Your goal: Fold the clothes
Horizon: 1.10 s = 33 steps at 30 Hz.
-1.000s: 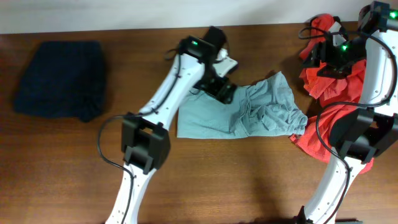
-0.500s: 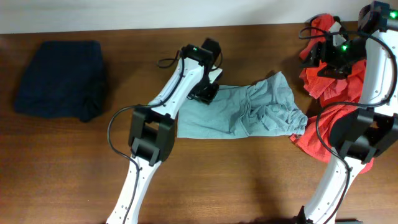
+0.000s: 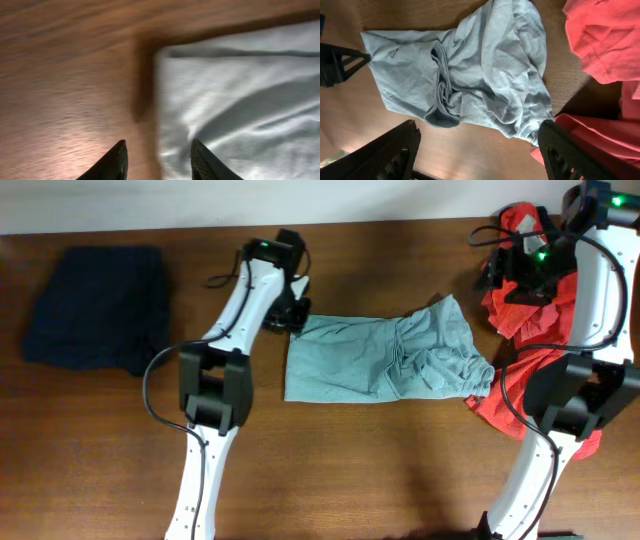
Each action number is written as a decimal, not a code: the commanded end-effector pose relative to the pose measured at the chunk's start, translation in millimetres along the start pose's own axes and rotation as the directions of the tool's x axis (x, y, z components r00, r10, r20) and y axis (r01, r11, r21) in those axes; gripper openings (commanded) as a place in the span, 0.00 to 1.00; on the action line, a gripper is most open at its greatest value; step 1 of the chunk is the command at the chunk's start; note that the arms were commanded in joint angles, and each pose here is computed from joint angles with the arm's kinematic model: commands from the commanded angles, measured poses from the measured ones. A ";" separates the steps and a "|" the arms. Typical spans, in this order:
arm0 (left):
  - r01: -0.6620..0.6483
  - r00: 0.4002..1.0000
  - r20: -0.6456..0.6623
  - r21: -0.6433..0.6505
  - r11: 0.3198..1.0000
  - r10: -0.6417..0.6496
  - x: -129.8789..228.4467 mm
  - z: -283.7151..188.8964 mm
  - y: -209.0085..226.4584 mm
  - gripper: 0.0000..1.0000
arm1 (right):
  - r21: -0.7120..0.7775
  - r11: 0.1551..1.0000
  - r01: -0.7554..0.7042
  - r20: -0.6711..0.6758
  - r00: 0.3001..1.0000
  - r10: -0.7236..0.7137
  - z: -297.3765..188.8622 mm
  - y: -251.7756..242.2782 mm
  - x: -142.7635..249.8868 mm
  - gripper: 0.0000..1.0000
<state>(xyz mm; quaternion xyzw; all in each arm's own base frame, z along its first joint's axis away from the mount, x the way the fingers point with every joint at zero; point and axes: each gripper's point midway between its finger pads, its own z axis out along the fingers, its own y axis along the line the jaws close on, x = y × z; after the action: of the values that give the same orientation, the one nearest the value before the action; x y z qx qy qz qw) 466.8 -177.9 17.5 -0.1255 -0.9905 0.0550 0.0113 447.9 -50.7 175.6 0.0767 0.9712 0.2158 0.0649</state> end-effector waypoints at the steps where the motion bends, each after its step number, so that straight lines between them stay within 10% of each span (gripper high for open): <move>1: 0.013 1.000 -0.004 0.065 0.998 -0.013 1.3 -6.3 -6.2 0.42 | 0.024 0.999 0.032 0.030 0.999 -0.033 -13.2 5.5 0.4 0.79; 25: -0.011 0.980 -0.197 0.149 0.989 0.041 50.7 36.7 -13.9 0.36 | 0.023 0.999 0.031 0.028 0.999 -0.032 -13.1 5.6 1.0 0.79; 28: -0.013 0.981 -0.190 0.149 0.989 0.042 49.6 40.9 -13.7 0.05 | 0.023 0.999 0.031 0.027 0.999 -0.031 -13.1 5.6 1.1 0.79; 33: -0.005 0.981 -0.192 0.147 0.989 0.034 49.7 40.4 -9.6 0.01 | 0.023 0.999 0.031 0.027 0.999 -0.032 -13.1 5.8 1.1 0.79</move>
<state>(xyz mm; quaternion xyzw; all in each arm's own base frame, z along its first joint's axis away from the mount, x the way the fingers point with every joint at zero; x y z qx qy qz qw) 424.1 -185.0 0.5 -0.1380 -0.9786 0.1225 0.0907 447.5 -51.9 174.8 0.0762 0.9725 0.2107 0.0639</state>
